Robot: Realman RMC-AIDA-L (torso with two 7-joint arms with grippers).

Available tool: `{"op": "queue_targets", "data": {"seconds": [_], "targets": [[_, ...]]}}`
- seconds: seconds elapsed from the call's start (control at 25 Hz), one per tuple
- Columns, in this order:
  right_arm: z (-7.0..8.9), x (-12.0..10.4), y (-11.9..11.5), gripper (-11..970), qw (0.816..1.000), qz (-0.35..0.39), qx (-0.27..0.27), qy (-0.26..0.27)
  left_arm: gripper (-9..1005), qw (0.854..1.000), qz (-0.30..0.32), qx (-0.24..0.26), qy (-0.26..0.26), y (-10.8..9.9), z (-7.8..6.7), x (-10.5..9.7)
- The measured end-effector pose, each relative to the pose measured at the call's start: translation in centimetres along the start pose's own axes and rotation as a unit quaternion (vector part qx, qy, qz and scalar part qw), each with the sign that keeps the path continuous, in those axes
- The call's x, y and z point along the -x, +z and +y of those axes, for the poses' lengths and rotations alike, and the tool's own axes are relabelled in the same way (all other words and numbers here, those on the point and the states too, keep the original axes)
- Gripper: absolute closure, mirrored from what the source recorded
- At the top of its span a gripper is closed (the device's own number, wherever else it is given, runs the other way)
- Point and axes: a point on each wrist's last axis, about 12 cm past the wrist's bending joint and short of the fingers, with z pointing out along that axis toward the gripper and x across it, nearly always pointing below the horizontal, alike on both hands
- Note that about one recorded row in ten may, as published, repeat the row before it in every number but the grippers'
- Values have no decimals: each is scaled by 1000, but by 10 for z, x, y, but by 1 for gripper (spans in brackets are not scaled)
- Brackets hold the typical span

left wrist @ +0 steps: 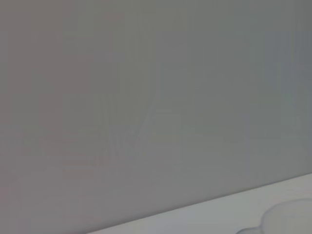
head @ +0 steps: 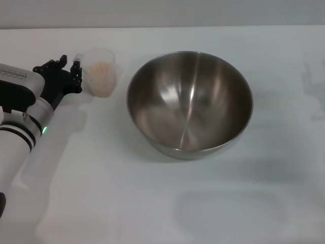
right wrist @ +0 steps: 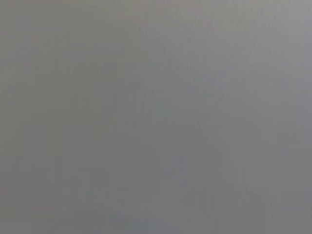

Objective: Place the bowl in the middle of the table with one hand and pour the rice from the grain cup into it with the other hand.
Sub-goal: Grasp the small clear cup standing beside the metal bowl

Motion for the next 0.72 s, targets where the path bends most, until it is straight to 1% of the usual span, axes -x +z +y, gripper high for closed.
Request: {"op": "queue_targets", "data": {"seconds": [0.12,0.24,0.48,0.64,0.72], "targets": [[0,0,0,523,1000,1,0,0,558,1000,4,-4,-2,2,-3,1],[0,0,-1,523,1000,2,0,0,797,1000,5,-7,-4,2,-5,1],[-1,0,-3,523,1000,2,-2,0,975,1000,-6,-7,-12,0,-7,3],[-1,0,-3,523,1000,1,-2,0,985,999,-29,4,-22,-8,-5,2],[-1,0,-3,523,1000,0,-3,0,987,998,-51,12,-28,-13,-3,3]]}}
